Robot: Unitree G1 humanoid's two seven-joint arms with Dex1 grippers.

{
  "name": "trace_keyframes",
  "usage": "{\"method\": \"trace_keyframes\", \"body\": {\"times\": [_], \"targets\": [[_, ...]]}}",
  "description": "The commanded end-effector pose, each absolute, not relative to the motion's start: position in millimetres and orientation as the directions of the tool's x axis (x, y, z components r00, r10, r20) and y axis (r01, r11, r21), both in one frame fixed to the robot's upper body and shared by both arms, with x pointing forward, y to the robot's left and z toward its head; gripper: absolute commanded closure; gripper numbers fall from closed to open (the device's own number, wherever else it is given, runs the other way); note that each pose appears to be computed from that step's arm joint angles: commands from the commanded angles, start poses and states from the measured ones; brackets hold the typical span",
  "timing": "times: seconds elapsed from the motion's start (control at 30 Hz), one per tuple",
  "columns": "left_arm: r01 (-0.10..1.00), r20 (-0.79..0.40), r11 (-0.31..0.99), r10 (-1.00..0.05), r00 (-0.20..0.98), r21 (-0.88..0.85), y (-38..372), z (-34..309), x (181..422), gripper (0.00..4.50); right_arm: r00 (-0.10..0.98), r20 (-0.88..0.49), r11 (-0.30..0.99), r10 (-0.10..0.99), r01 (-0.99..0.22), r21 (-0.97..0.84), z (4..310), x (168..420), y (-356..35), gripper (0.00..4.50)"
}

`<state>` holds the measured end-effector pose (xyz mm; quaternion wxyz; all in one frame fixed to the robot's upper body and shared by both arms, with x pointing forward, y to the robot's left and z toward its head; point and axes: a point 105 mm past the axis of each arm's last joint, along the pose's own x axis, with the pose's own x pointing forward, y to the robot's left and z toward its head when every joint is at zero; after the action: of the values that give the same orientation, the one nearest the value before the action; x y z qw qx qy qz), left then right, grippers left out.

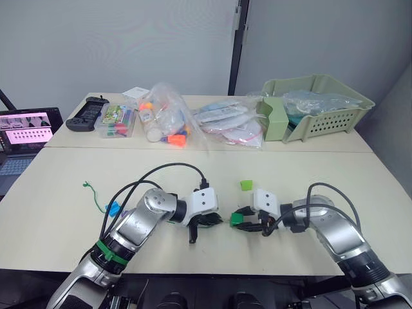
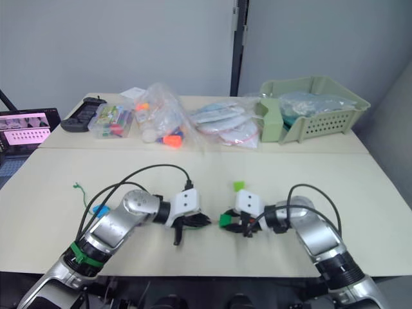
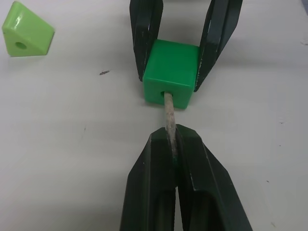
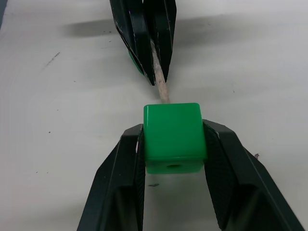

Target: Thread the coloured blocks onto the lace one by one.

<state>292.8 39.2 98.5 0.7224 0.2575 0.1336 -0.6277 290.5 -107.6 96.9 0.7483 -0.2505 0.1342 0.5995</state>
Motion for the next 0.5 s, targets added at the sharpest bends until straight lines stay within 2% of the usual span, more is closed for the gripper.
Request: {"method": "trace_keyframes", "body": {"times": [0.03, 0.5], "targets": [[0.972, -0.483, 0.022, -0.865, 0.136, 0.234, 23.6, 108.9, 286.5, 4.50, 0.225, -0.467, 0.110, 0.855, -0.959, -0.260, 110.0, 286.9, -93.7, 3.34], [0.973, -0.385, -0.090, -0.923, -0.001, 0.214, -11.3, 116.7, 272.0, 4.50, 0.192, -0.453, 0.082, 0.871, -0.964, -0.251, 110.8, 279.1, -77.7, 3.34]]}}
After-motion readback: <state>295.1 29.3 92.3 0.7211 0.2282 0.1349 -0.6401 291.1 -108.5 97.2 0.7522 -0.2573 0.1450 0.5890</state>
